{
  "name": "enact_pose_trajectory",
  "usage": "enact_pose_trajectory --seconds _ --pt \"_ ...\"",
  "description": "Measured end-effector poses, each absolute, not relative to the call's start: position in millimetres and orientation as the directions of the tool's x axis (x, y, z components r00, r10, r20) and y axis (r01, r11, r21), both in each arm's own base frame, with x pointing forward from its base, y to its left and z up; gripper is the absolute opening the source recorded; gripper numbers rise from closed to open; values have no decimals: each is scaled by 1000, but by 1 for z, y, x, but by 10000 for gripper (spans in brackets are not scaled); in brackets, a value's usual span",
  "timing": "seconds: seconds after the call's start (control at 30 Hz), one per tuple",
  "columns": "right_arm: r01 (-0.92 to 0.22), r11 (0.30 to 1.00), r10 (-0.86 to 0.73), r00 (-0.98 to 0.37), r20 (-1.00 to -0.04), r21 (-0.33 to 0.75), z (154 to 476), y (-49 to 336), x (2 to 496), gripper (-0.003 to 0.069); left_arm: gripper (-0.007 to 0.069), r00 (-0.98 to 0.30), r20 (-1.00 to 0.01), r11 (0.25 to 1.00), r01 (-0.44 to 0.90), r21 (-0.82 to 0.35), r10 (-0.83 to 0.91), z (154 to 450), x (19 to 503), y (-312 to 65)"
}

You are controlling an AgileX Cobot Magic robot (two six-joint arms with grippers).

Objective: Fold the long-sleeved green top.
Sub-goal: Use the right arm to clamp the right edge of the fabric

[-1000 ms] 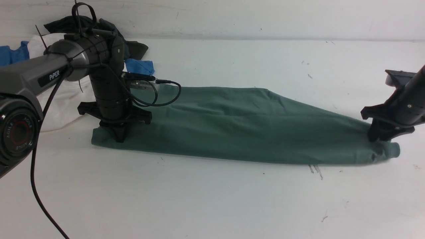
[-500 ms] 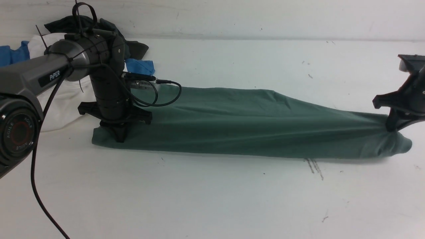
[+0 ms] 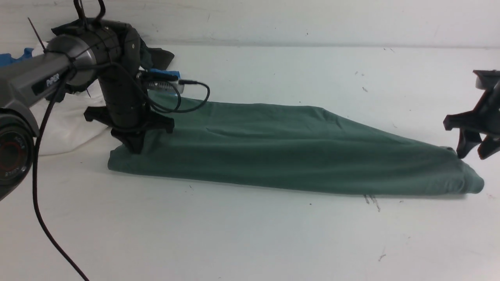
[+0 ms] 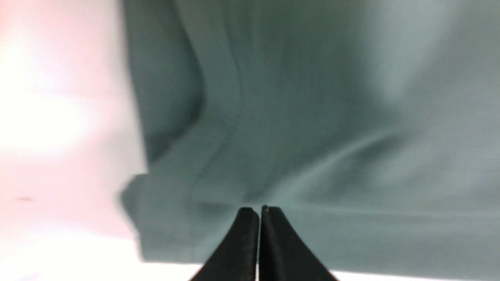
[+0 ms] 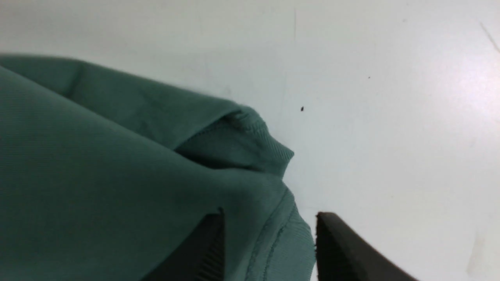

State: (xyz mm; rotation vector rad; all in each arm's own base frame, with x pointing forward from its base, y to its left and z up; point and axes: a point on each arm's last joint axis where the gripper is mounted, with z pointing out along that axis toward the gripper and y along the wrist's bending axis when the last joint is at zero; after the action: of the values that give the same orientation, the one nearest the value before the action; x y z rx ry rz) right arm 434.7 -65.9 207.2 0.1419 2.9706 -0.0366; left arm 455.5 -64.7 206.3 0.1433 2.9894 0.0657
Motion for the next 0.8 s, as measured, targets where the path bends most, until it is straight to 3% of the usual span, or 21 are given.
enact_pose_trajectory --seconds 0.1,0.2,0.3,0.43,0.53,0.6,0.7,0.8 --pt "117 993 113 -970 -216 -3 223 -66 440 477 -4 -972 -225 997 61 42 69 238 455 -64" --pt "126 991 131 -962 -239 37 234 -62 438 512 -4 -965 -255 998 51 37 59 251 456 -64" --pt "131 987 149 -957 -250 90 242 -57 436 501 -4 -960 -276 998 50 25 55 256 457 -66" --pt "72 990 102 -960 -260 119 246 -39 436 395 -4 -950 -311 996 62 -60 41 246 466 -74" --pt "23 993 53 -964 -259 116 245 -26 437 281 -4 -955 -294 991 81 -104 48 220 475 -80" --pt "8 993 38 -965 -260 115 245 -22 437 243 -4 -959 -279 989 82 -121 46 209 478 -82" --pt "-9 993 21 -965 -260 114 245 -17 437 129 -4 -970 -234 989 97 -114 68 185 482 -83" --pt "-11 994 19 -966 -259 113 245 -16 437 62 -4 -974 -220 995 78 -55 64 176 483 -78"
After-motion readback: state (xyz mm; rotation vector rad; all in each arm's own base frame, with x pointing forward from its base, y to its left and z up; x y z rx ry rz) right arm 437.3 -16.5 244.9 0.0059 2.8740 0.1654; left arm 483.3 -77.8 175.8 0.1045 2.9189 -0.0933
